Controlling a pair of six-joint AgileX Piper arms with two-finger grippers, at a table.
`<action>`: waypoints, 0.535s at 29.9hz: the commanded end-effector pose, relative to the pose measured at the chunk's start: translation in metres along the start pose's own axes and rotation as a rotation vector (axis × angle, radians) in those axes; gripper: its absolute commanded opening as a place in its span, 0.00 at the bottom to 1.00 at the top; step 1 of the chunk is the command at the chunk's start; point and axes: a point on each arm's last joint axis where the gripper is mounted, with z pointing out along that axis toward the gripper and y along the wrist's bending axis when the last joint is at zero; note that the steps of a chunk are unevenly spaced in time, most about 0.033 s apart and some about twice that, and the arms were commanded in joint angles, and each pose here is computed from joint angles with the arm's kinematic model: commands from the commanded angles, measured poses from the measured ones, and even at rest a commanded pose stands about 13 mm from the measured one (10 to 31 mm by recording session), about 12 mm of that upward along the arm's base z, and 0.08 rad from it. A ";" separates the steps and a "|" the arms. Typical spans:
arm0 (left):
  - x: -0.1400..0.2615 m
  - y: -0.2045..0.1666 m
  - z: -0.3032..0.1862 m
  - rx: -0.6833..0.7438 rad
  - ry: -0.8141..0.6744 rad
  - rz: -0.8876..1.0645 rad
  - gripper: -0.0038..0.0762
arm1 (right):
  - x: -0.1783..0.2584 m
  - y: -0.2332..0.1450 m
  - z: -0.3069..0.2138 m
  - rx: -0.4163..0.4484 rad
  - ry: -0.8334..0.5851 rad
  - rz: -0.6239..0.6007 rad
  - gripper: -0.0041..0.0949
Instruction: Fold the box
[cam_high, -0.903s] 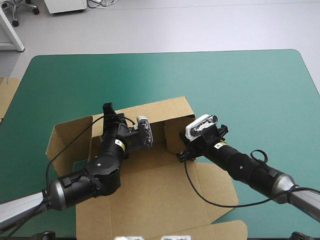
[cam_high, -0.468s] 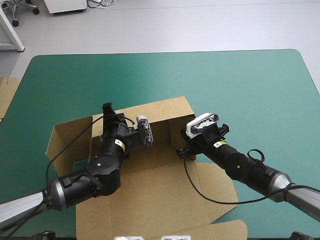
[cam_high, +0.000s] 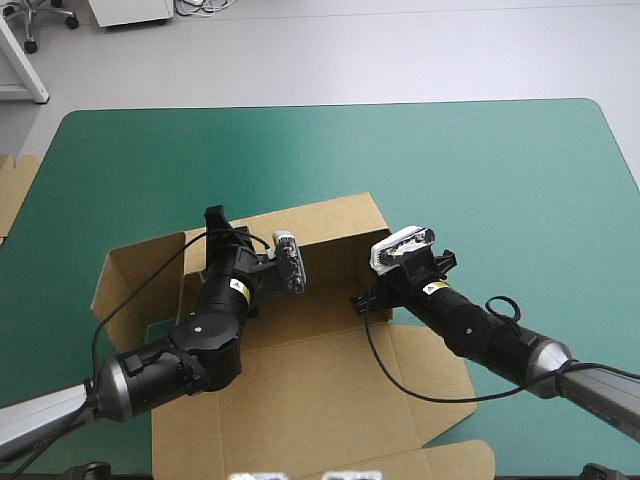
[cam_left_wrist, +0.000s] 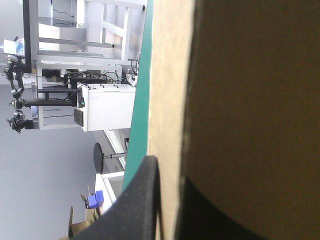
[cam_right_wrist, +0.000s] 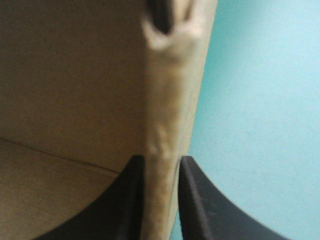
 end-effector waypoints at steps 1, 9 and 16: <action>-0.007 -0.001 -0.006 0.052 -0.071 -0.086 0.04 | -0.018 -0.002 -0.006 0.018 -0.077 0.003 0.03; -0.005 0.002 -0.006 0.019 -0.053 -0.064 0.04 | -0.017 -0.001 -0.006 0.006 -0.067 0.004 0.03; -0.005 -0.002 -0.010 0.048 -0.035 -0.056 0.18 | -0.017 -0.001 -0.006 0.006 -0.067 0.004 0.03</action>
